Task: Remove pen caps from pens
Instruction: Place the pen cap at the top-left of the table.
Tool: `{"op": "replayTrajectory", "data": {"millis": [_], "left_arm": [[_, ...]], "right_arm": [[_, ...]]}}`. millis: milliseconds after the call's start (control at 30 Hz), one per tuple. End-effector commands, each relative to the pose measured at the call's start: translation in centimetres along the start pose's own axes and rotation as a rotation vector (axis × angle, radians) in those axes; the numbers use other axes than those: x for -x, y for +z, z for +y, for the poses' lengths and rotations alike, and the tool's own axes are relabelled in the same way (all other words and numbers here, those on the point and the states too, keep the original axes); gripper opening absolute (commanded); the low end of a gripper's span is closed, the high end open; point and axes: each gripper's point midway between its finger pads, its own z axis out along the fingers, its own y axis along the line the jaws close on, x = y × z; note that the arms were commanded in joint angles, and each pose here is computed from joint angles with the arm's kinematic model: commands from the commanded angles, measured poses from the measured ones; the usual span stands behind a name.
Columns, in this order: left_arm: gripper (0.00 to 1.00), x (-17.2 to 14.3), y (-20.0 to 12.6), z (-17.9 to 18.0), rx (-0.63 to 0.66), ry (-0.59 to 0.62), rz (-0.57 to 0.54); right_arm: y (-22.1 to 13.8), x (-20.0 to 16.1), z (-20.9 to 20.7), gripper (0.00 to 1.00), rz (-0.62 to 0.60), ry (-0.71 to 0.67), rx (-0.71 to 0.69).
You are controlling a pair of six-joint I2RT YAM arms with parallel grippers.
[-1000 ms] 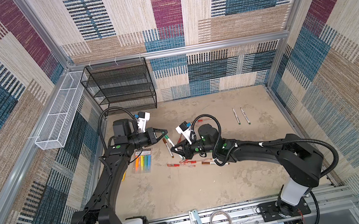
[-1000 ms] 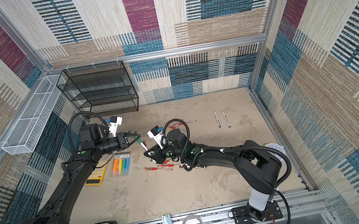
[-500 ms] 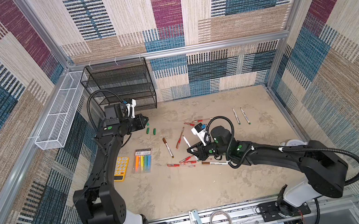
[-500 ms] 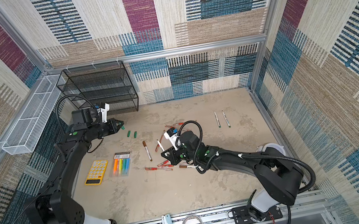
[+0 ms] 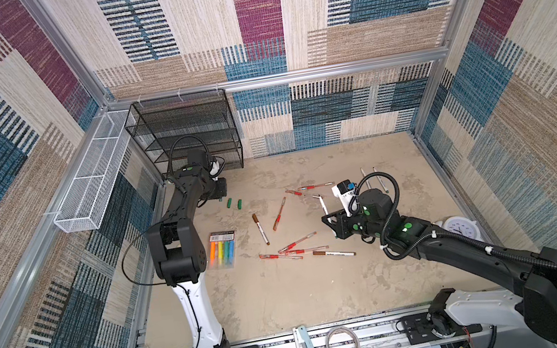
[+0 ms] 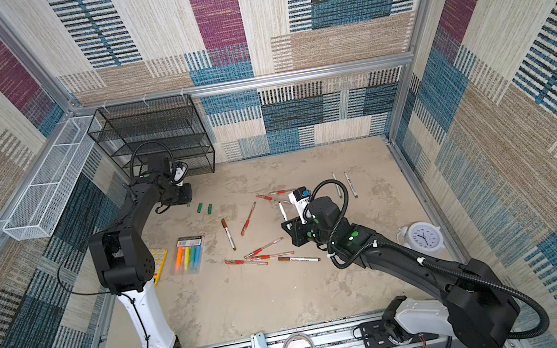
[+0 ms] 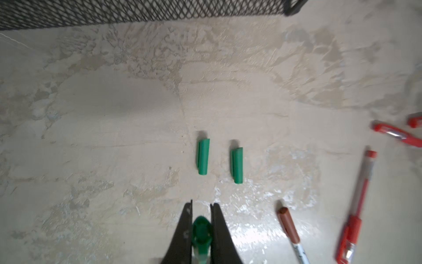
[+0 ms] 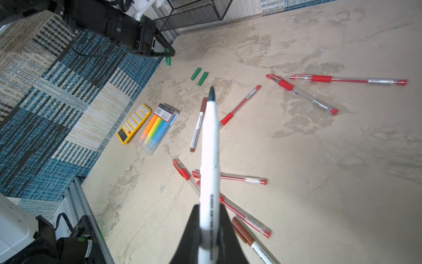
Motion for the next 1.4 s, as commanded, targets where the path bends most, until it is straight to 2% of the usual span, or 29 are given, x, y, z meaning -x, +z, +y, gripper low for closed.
{"op": "replayTrajectory", "data": {"millis": [0,200,433,600,800,1000,1233,1367], "left_arm": [[0.00,-0.5,1.7,1.5,0.087,0.064,0.062],[0.03,-0.2,4.7,2.7,0.156,0.093,0.099],[0.08,-0.9,7.3,3.0,0.175,0.106,0.143],[0.18,-1.7,8.5,2.9,0.177,0.101,0.174],[0.27,-1.4,8.5,3.1,0.196,0.105,0.167],[0.34,0.2,5.7,2.7,0.197,0.096,0.112],[0.40,1.5,-1.3,0.3,0.143,0.073,0.014],[0.43,0.5,-5.8,-2.0,0.061,0.061,-0.036]], "right_arm": [[-0.9,0.1,-1.2,0.00,-0.017,-0.002,-0.049],[-2.0,0.5,-2.0,0.00,-0.031,0.008,-0.077],[-2.0,0.4,-2.3,0.00,-0.025,0.016,-0.082],[-2.0,0.6,-2.5,0.00,-0.030,0.014,-0.096],[-2.0,0.9,-2.5,0.00,-0.033,0.001,-0.095],[-2.0,1.1,-3.1,0.00,-0.023,-0.015,-0.124],[-1.6,3.3,-6.4,0.00,-0.008,-0.028,-0.203],[-0.4,5.0,-9.4,0.00,0.024,-0.036,-0.274]]}}
